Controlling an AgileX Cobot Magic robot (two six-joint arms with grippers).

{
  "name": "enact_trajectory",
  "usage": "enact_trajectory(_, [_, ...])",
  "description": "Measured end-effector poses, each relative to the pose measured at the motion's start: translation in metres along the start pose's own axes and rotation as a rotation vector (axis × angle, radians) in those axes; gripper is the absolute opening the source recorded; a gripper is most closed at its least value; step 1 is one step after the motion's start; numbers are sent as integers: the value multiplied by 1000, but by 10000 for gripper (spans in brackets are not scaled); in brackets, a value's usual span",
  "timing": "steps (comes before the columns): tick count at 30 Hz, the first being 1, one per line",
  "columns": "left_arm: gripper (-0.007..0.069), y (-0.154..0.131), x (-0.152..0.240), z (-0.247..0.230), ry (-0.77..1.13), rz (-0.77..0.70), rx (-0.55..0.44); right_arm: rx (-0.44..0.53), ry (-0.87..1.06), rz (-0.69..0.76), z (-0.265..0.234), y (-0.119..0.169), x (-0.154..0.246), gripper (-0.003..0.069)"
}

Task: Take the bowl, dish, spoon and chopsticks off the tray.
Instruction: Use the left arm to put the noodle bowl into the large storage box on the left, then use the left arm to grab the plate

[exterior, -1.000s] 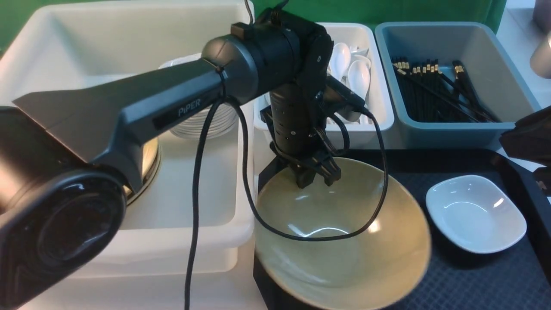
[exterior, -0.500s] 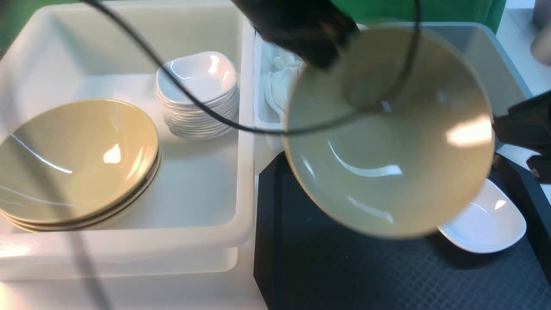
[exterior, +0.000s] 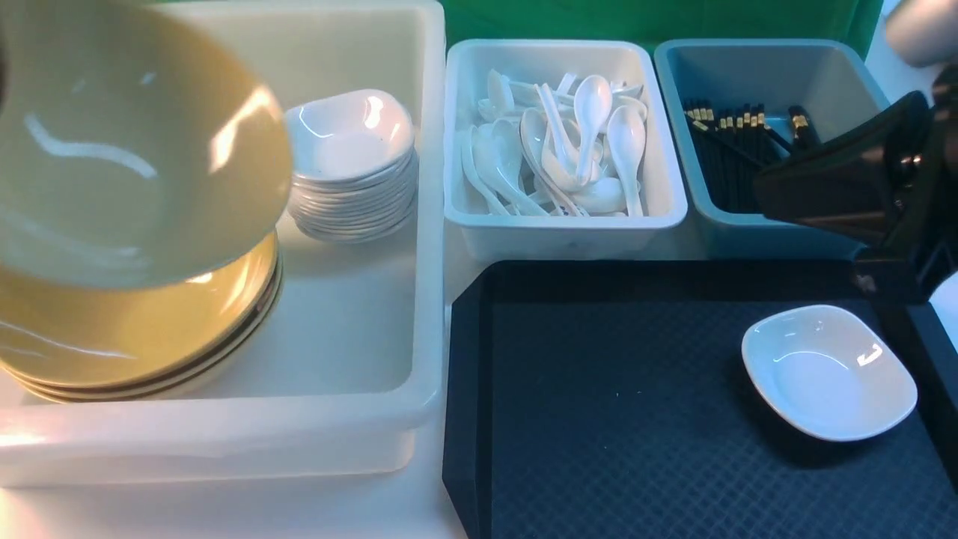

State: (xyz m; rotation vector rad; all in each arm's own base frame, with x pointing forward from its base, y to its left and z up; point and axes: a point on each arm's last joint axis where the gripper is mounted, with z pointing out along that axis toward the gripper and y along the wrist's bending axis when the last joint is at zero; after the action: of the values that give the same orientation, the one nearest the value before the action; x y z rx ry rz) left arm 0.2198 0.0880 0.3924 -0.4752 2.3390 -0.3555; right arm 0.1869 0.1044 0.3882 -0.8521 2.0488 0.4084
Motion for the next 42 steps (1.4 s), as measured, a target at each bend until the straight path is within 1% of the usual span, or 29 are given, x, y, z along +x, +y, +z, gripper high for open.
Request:
enact_trajectory(2, [11, 21, 11, 14, 12, -64, 14, -2, 4, -4, 0, 0, 0, 41])
enact_trajectory(4, [11, 31, 18, 26, 14, -82, 20, -2, 3, -8, 0, 0, 0, 41])
enact_trajectory(9, [13, 51, 29, 51, 8, -124, -16, -4, 3, -15, 0, 0, 0, 41])
enact_trajectory(13, [47, 64, 30, 69, 14, -141, -53, -4, 3, -16, 0, 0, 0, 43])
enact_trajectory(16, [124, 67, 32, 83, 63, -105, -79, -4, 3, -17, 0, 0, 0, 45])
enact_trajectory(17, [131, 67, 32, 84, 69, -100, -80, -4, 3, -17, 0, 0, 0, 45])
enact_trajectory(19, [252, 63, 38, 93, 147, -26, -103, -7, 6, -16, 0, 0, 0, 47])
enact_trajectory(20, [252, 64, 38, 93, 151, -24, -107, -7, 6, -16, 0, 0, 0, 48])
enact_trajectory(21, [318, 62, 41, 95, 182, 6, -125, -7, 6, -16, 0, 0, 0, 50])
enact_trajectory(24, [450, 62, 44, 93, 220, 30, -181, -10, 10, -17, 0, 1, 1, 53])
enact_trajectory(25, [487, 63, 45, 91, 229, 30, -203, -10, 11, -17, 0, 1, 1, 55])
enact_trajectory(28, [559, 60, 40, 76, 209, 38, -253, -10, 11, -17, 0, 1, 1, 59])
enact_trajectory(29, [573, 55, 34, 66, 179, 45, -261, -10, 10, -17, 0, 1, 1, 59])
enact_trajectory(31, [578, 46, 25, 50, 126, 55, -262, -9, 9, -17, 0, 1, 1, 60])
enact_trajectory(33, [575, 23, 13, 25, 48, 89, -238, -9, 9, -17, 0, 1, 1, 61])
enact_trajectory(34, [575, 20, 13, 21, 39, 93, -233, -9, 9, -17, 0, 1, 1, 62])
enact_trajectory(36, [561, -12, 9, 7, 0, 167, -158, -7, 10, -19, 0, 1, 1, 62])
enact_trajectory(37, [550, -37, 11, -1, -16, 232, -90, 1, 12, -27, 0, 0, 1, 62])
enact_trajectory(38, [542, -53, 14, -3, -15, 280, -41, 16, 16, -34, 0, -2, 1, 62])
enact_trajectory(39, [531, -80, 22, -2, 3, 364, 47, 37, 27, -39, 0, -4, 2, 63])
enact_trajectory(40, [525, -99, 31, 0, 26, 419, 109, 59, 40, -32, 0, -6, 3, 64])
enact_trajectory(41, [521, -111, 36, 3, 45, 446, 141, 79, 53, -21, 0, -7, 5, 65])
enact_trajectory(42, [518, -129, 46, 9, 78, 495, 190, 102, 75, -4, 0, -9, 7, 67])
